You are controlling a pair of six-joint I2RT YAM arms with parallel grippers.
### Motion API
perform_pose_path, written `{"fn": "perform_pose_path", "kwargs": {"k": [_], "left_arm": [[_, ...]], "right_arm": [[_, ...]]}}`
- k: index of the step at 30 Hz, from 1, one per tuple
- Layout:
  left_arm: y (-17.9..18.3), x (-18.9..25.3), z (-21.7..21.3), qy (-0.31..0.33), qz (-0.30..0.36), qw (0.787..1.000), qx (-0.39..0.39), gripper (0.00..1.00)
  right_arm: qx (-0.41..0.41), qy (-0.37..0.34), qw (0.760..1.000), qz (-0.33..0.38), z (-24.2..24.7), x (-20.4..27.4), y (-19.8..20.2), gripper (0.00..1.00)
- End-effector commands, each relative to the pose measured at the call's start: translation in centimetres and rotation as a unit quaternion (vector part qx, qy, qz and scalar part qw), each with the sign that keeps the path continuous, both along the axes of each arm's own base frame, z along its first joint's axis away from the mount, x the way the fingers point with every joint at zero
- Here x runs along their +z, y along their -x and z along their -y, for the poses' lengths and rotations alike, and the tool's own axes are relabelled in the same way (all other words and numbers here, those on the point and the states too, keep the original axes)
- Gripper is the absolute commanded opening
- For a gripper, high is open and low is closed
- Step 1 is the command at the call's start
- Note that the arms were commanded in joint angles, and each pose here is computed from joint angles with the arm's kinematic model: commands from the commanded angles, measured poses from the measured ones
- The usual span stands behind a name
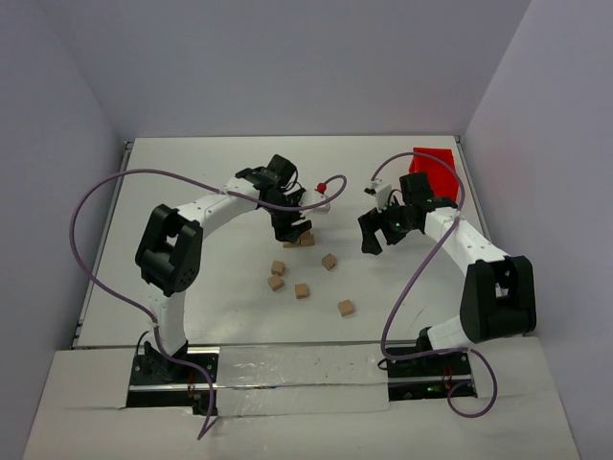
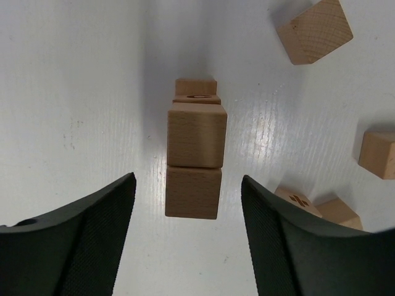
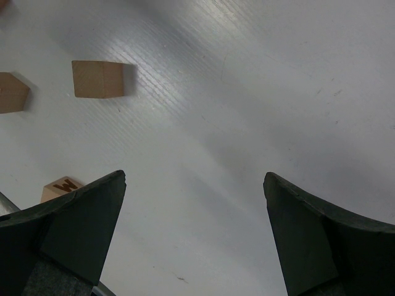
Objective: Build the wood block tower
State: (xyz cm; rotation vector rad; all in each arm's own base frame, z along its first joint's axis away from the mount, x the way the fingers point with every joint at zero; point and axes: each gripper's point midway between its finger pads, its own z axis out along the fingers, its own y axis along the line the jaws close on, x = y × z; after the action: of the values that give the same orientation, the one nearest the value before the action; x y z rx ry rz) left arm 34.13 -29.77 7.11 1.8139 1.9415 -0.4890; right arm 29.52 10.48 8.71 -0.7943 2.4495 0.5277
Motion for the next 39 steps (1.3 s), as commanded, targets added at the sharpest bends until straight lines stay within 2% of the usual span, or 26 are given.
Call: {"fn": "perform_pose_path", "kwargs": {"k": [1, 8, 10, 17, 21, 24, 27, 29, 32, 34, 39], "left_arm": [[-0.5, 1.4, 0.9, 0.017, 0.026, 1.000, -0.006, 0.80], [-0.1, 3.2, -0.6, 0.014, 0.049, 0.999, 0.001, 0.90], [0.1, 4.2, -1.5, 0.016, 0.056, 0.998, 0.008, 0.99], [1.1, 7.7, -4.9, 0.048, 0.076, 0.995, 0.035, 0.99], [2.0, 11.7, -7.2, 0.114, 0.088, 0.987, 0.067, 0.99], [0.8, 14.1, -8.8, 0.149, 0.104, 0.972, 0.149, 0.99], [-1.2, 16.0, -11.5, 0.147, 0.132, 0.936, 0.290, 0.99], [-0.7, 15.7, -12.9, 0.150, 0.131, 0.929, 0.311, 0.99], [0.1, 19.4, -14.6, 0.216, 0.183, 0.897, 0.340, 0.99], [1.2, 19.8, -15.9, 0.236, 0.208, 0.878, 0.360, 0.99], [1.9, 18.1, -16.8, 0.228, 0.175, 0.879, 0.379, 0.99]], "right_arm": [[0.003, -0.008, 1.000, 0.014, -0.1, 1.3, -0.9, 1.00], [0.003, -0.006, 1.000, 0.013, -0.1, 1.2, -1.0, 1.00], [0.003, -0.008, 1.000, 0.014, -0.1, 1.3, -1.0, 1.00], [0.001, -0.009, 1.000, 0.019, -0.2, 1.5, -1.1, 1.00], [0.004, -0.019, 0.999, 0.033, -0.5, 2.2, -1.0, 1.00], [0.009, -0.025, 0.999, 0.046, -0.8, 2.9, -1.0, 1.00], [0.019, -0.027, 0.998, 0.060, -1.3, 3.7, -0.9, 1.00], [0.031, -0.026, 0.997, 0.071, -2.1, 4.2, -0.7, 1.00], [0.046, -0.016, 0.995, 0.090, -3.6, 4.9, -0.6, 1.00], [0.041, -0.012, 0.995, 0.093, -4.5, 5.2, -0.6, 1.00], [0.047, -0.014, 0.995, 0.085, -8.1, 4.7, 0.3, 1.00]]}}
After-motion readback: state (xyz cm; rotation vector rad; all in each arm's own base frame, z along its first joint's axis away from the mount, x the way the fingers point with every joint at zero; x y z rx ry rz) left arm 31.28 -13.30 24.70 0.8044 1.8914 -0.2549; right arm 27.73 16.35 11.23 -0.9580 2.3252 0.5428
